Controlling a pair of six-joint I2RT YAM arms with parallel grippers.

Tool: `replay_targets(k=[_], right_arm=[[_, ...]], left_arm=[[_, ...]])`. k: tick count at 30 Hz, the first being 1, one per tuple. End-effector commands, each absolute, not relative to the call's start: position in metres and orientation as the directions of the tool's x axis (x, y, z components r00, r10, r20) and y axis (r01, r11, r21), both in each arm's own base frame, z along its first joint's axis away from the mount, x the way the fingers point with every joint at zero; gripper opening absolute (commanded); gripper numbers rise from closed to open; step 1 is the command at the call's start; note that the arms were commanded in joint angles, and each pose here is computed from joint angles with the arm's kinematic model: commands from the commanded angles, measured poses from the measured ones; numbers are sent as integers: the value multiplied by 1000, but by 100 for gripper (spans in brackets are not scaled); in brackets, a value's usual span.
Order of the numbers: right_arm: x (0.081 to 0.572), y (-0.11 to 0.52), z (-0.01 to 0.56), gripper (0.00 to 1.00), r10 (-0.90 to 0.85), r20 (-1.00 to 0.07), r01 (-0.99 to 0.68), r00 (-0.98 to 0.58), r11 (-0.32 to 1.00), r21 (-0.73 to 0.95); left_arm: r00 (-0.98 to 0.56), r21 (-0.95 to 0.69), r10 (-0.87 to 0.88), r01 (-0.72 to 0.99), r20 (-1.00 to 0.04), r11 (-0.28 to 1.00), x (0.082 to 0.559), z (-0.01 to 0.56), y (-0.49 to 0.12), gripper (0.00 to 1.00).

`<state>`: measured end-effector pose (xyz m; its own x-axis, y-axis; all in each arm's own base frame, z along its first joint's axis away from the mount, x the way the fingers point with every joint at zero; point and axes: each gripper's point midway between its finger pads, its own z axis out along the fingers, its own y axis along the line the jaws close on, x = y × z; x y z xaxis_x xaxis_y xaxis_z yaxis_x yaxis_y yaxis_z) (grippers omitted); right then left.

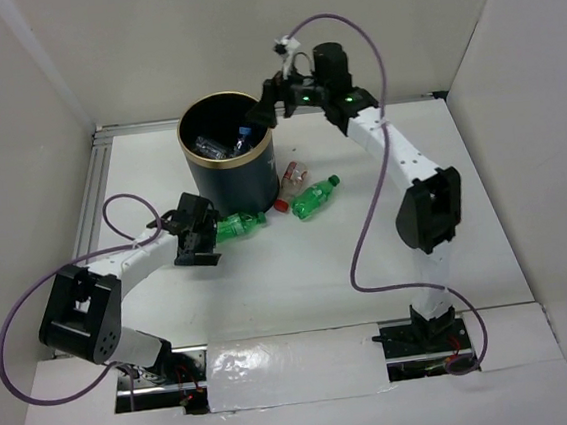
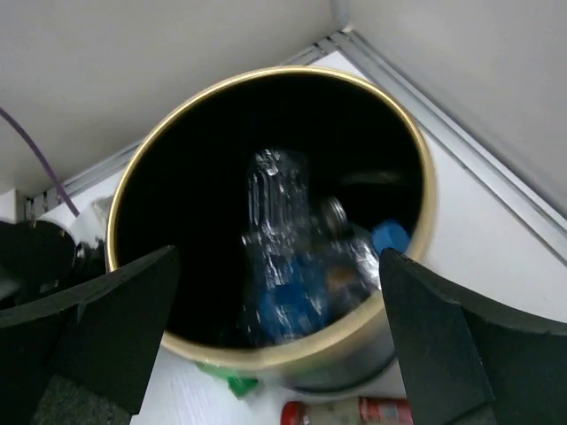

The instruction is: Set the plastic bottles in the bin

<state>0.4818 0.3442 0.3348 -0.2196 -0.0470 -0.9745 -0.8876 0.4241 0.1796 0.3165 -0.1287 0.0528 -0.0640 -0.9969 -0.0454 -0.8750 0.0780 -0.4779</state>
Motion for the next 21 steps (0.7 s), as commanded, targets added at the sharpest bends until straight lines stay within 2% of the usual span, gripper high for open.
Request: replay_targets(k=[1, 2, 3, 5, 7, 9, 13, 16, 20, 21], right_arm=[[442, 286, 396, 100, -6, -993, -898, -114, 427, 101], [437, 277, 392, 100, -15, -995, -898, -102, 432, 85], [434, 264, 361, 100, -34, -984, -884, -174, 446, 141], [416, 248, 367, 100, -30, -988, -885, -149, 449, 120], [407, 232, 341, 100, -39, -977, -871, -210, 462, 168], [393, 222, 341, 100, -48, -981, -873, -187, 466, 143], [365, 208, 296, 100, -119, -971, -872, -209, 473, 130], [349, 194, 273, 100, -141, -960, -859, -240, 492, 143], [341, 170, 255, 100, -131, -946, -819, -295, 545, 180], [338, 166, 253, 100, -122, -942, -808, -313, 556, 196]], left_arm=[[-27, -477, -999, -878, -22, 34, 321, 50, -127, 100], [-18, -485, -1000, -874, -14, 22, 322, 53, -127, 100], [-11, -508, -1000, -861, -7, 13, 323, 57, -129, 100], [1, -532, -1000, -847, 6, -4, 323, 59, -131, 100], [19, -558, -999, -829, 25, -30, 325, 65, -133, 100], [36, -568, -999, -822, 26, -44, 326, 68, -131, 100], [62, -573, -998, -817, 29, -68, 333, 63, -131, 100], [29, -532, -1000, -847, -10, -19, 340, 56, -133, 100], [4, -495, -1000, -869, -23, 8, 343, 47, -140, 89], [4, -488, -1000, -873, -26, 9, 342, 41, -139, 80]])
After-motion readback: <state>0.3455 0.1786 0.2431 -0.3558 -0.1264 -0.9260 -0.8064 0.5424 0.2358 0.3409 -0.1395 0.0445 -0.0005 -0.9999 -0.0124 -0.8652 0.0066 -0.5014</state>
